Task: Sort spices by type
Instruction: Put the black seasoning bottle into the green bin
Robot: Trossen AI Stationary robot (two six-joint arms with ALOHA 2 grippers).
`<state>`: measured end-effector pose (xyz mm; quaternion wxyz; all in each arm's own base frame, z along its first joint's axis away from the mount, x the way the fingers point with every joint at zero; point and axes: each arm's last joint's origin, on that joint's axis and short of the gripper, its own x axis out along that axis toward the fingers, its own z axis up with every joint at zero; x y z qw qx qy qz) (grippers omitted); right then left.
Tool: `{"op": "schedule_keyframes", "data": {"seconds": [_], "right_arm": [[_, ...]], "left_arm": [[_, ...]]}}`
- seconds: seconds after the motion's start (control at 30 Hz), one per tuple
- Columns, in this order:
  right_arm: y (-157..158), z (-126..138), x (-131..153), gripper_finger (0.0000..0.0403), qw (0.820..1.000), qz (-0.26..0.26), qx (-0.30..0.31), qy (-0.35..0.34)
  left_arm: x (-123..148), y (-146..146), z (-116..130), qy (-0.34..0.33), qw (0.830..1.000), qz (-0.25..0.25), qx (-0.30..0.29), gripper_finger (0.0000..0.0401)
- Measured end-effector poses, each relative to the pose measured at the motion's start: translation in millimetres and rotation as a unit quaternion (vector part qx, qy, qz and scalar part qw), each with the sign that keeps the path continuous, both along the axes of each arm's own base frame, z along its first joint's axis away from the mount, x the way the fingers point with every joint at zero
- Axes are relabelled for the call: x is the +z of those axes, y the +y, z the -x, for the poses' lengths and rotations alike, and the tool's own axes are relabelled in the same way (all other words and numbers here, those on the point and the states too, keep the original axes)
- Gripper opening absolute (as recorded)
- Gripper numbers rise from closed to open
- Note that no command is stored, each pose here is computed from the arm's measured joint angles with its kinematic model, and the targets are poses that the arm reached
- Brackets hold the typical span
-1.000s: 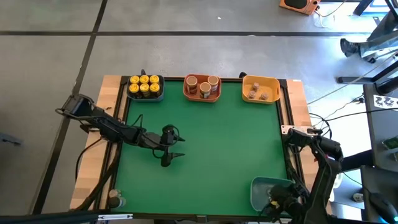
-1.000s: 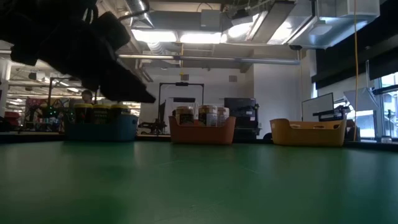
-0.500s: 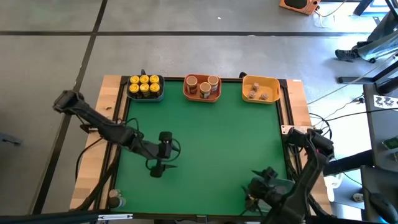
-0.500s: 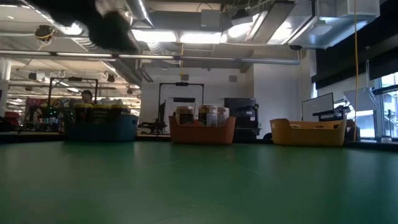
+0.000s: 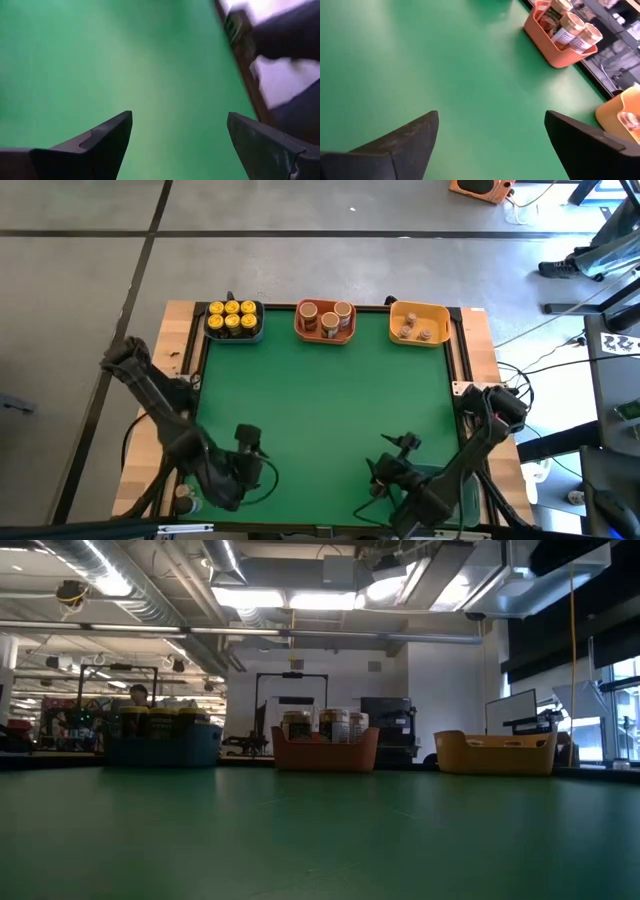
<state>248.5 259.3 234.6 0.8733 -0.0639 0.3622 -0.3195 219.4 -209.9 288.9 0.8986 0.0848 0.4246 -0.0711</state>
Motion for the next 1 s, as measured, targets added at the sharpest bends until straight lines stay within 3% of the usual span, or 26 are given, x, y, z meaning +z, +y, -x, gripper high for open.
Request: {"op": "schedule_keyframes", "data": {"seconds": [0.13,0.3,0.6,1.0], "right_arm": [[-4,-5,0,0.0363,1.000,-0.001,-0.008,0.002],[-2,-4,0,0.0363,1.000,-0.003,-0.005,-0.003],[-1,-6,-1,0.0363,1.000,-0.018,-0.004,-0.002],[0,-5,-15,0.0363,1.000,-0.028,0.004,0.009]], "left_arm": [[0,-22,8,0.094,0.994,-0.013,0.053,0.0324],[-1,-45,29,0.187,0.973,0.060,0.120,0.0324],[-8,-77,88,0.212,0.937,0.132,0.243,0.0324],[-43,-82,134,0.267,0.907,0.105,0.309,0.0324]]}}
